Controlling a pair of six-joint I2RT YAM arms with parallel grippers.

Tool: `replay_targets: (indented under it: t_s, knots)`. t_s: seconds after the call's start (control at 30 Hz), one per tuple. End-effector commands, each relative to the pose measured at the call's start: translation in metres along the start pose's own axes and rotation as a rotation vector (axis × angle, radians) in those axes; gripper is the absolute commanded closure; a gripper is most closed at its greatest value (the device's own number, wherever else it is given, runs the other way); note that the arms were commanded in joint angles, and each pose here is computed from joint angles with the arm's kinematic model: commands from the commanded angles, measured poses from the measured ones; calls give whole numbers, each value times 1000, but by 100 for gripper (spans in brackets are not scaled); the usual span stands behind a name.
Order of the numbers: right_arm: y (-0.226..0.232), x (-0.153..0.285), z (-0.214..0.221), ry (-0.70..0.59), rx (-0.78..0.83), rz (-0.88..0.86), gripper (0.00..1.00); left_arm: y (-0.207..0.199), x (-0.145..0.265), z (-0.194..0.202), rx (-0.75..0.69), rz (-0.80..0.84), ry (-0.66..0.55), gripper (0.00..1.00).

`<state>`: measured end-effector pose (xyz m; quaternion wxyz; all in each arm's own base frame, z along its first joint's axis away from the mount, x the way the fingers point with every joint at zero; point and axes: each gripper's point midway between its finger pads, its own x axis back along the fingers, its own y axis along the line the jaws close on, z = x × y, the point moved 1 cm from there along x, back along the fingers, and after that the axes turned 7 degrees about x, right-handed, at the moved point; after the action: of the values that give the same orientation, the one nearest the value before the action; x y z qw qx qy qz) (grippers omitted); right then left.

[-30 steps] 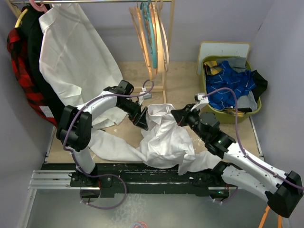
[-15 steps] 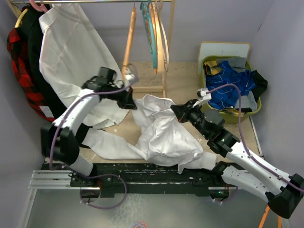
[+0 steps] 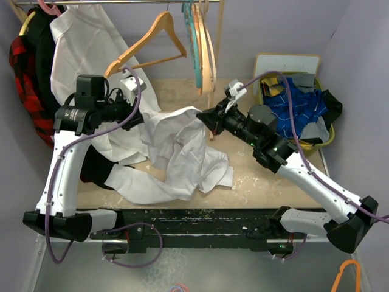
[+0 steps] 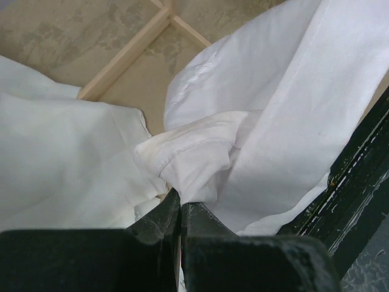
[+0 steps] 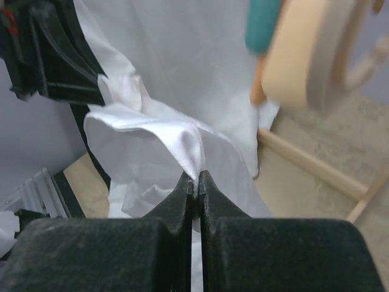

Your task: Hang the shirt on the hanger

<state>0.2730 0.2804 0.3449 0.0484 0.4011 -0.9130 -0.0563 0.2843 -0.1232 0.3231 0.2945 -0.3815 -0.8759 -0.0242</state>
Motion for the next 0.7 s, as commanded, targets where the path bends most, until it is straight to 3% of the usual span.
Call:
replay_targets:
  t_s: [0.0, 0.2, 0.47, 0.67]
  knots:
    - [23, 5, -88, -155, 154, -115, 100, -16, 42, -32, -99, -47, -75, 100]
    - [43, 11, -139, -198, 191, -193, 100, -40, 80, -23, -230, -43, -59, 100]
    - [44, 19, -106, -139, 154, -215, 100, -44, 71, 32, -181, 5, 22, 100]
    - [51, 30, -121, -155, 147, -240, 100, -41, 88, -2, -220, -70, -54, 100]
